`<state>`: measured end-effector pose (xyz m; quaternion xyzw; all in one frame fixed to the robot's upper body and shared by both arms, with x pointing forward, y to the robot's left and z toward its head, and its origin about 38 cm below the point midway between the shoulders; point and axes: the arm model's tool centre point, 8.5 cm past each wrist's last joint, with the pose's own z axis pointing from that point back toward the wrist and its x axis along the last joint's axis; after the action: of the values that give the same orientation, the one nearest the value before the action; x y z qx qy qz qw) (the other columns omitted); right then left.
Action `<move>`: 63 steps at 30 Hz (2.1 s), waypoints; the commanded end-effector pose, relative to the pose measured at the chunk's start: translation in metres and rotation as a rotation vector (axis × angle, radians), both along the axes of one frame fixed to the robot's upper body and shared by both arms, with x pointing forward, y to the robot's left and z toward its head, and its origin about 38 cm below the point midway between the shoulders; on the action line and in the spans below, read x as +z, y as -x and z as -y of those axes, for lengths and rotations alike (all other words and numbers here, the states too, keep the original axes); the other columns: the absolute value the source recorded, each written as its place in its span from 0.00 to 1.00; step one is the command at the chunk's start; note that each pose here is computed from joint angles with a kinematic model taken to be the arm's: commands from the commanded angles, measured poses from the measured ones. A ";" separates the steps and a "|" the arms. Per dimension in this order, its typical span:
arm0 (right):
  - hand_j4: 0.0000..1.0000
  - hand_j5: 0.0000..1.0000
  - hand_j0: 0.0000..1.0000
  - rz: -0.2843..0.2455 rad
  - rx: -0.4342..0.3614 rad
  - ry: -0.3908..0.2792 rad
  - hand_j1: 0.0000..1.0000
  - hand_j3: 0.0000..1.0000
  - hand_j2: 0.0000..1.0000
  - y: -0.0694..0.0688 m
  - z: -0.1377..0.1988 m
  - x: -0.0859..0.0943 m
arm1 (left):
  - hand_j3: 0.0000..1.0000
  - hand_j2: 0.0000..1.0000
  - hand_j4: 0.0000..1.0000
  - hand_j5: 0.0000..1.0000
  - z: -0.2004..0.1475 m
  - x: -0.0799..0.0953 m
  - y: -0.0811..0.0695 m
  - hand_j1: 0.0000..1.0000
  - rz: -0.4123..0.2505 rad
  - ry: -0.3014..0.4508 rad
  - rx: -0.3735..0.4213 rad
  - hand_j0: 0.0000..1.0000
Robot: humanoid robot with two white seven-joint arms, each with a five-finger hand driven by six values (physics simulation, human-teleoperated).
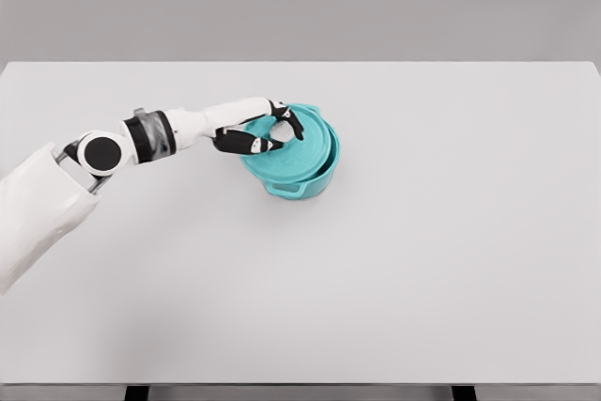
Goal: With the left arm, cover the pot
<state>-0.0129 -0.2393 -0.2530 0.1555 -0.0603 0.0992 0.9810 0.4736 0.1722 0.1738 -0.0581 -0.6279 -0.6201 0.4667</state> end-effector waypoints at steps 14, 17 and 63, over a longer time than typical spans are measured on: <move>1.00 1.00 1.00 -0.001 0.000 0.000 1.00 1.00 1.00 0.000 0.000 0.000 | 0.55 0.55 0.55 0.55 0.014 -0.004 -0.003 0.55 -0.013 0.014 -0.009 0.55; 1.00 1.00 1.00 -0.001 0.000 0.000 1.00 1.00 1.00 0.000 0.000 0.000 | 0.64 0.64 0.64 0.64 0.012 -0.002 -0.007 0.64 -0.008 0.007 0.000 0.64; 1.00 1.00 1.00 0.001 0.001 -0.001 1.00 1.00 1.00 0.000 0.000 0.000 | 1.00 1.00 1.00 1.00 0.014 -0.002 -0.006 1.00 -0.043 -0.003 -0.006 1.00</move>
<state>-0.0129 -0.2393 -0.2530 0.1555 -0.0602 0.0992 0.9810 0.4796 0.1581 0.1725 -0.0716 -0.6164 -0.6221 0.4775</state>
